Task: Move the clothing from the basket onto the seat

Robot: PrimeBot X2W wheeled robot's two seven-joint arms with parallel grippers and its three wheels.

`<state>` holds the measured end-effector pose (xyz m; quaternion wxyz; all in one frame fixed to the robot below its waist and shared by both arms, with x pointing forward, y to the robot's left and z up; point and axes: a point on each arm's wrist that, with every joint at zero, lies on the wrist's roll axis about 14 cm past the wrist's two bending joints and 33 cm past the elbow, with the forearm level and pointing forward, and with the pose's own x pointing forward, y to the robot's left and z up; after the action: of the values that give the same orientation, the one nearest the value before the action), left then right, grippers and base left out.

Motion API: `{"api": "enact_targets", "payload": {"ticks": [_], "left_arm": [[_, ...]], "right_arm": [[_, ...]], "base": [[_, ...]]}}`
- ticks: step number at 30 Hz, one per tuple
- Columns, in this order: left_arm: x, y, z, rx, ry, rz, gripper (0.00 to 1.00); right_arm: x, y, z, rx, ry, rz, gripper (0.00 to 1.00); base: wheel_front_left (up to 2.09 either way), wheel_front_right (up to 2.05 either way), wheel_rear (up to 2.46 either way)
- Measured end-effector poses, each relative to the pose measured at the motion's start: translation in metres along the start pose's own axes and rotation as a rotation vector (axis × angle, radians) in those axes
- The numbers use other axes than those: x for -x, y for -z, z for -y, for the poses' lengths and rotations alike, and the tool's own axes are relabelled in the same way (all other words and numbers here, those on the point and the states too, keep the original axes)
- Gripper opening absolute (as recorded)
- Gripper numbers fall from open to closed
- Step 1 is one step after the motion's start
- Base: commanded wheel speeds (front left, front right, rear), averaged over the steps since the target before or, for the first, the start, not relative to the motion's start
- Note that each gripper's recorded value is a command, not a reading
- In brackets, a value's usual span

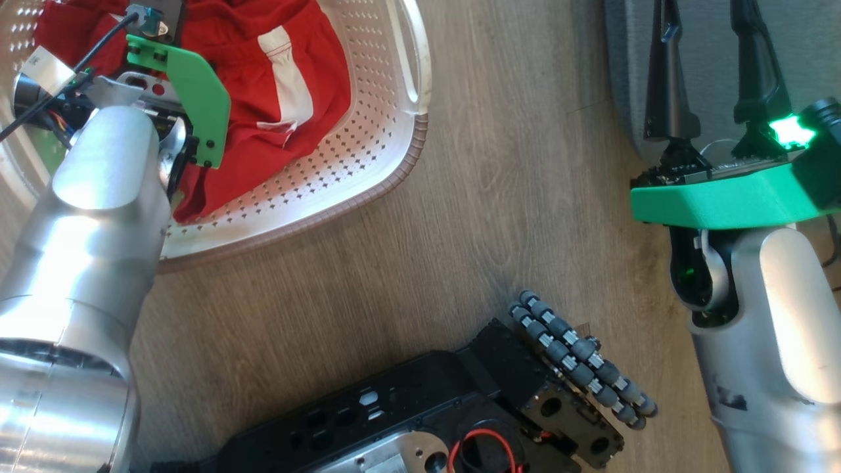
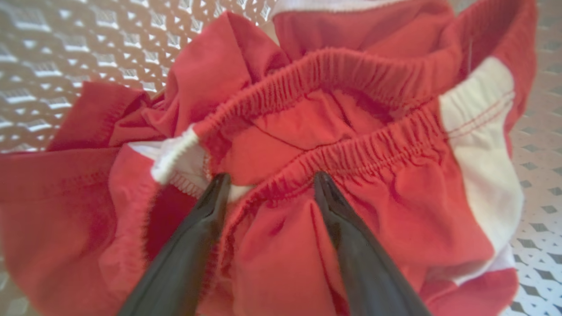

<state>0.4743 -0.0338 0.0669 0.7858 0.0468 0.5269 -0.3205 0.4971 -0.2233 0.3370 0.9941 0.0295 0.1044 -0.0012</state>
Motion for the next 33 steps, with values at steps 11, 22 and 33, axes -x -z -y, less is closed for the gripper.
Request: {"api": "enact_targets", "payload": {"ticks": [11,22,33], "left_arm": [[0.003,-0.002,0.000,-0.009,0.026,0.056,0.00],[0.044,-0.069,0.011,0.072,0.049,0.273,0.00],[0.135,-0.106,0.018,0.179,0.012,0.537,0.00]], "right_arm": [[-0.004,0.003,-0.006,0.004,-0.015,0.002,1.00],[-0.001,-0.024,-0.008,-0.020,-0.011,0.063,1.00],[0.029,-0.061,-0.004,0.011,-0.028,0.108,1.00]], "base": [[0.00,0.00,0.00],[0.00,0.00,0.00],[0.00,0.00,0.00]]}}
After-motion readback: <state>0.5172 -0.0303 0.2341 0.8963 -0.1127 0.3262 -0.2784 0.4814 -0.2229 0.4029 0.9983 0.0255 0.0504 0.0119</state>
